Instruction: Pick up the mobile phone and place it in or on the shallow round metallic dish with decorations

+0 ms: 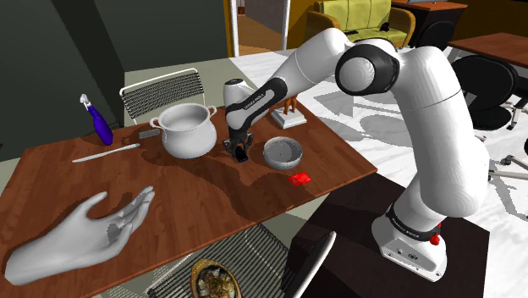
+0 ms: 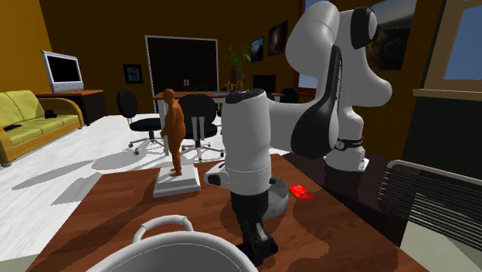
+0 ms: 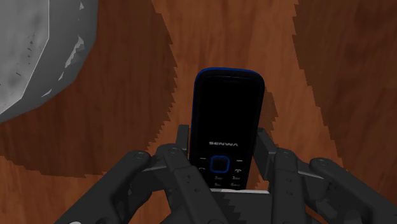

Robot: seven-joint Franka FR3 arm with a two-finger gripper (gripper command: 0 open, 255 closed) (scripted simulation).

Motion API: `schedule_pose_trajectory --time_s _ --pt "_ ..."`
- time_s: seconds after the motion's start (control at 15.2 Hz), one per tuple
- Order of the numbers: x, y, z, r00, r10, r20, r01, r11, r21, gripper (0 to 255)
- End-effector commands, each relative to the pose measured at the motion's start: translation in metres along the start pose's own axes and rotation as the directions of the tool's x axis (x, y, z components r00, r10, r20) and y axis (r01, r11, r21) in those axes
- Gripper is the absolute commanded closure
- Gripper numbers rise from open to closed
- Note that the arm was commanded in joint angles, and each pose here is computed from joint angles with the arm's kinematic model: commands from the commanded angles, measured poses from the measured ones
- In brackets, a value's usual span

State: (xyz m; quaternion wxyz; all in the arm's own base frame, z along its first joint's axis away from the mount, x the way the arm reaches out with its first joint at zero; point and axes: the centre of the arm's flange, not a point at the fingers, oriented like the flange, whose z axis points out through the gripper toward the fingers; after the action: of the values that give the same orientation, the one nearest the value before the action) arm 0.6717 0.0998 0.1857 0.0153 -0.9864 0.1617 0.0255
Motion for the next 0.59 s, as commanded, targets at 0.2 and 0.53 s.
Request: schedule_pose_trajectory --time_s 0.2,0.53 --pt "-0.001 -0.001 0.000 1.000 -0.001 0.001 0.001 1.000 0.000 255" --pt "-0.002 -0.001 -0.014 1.000 -0.001 0.001 0.001 1.000 0.000 255"
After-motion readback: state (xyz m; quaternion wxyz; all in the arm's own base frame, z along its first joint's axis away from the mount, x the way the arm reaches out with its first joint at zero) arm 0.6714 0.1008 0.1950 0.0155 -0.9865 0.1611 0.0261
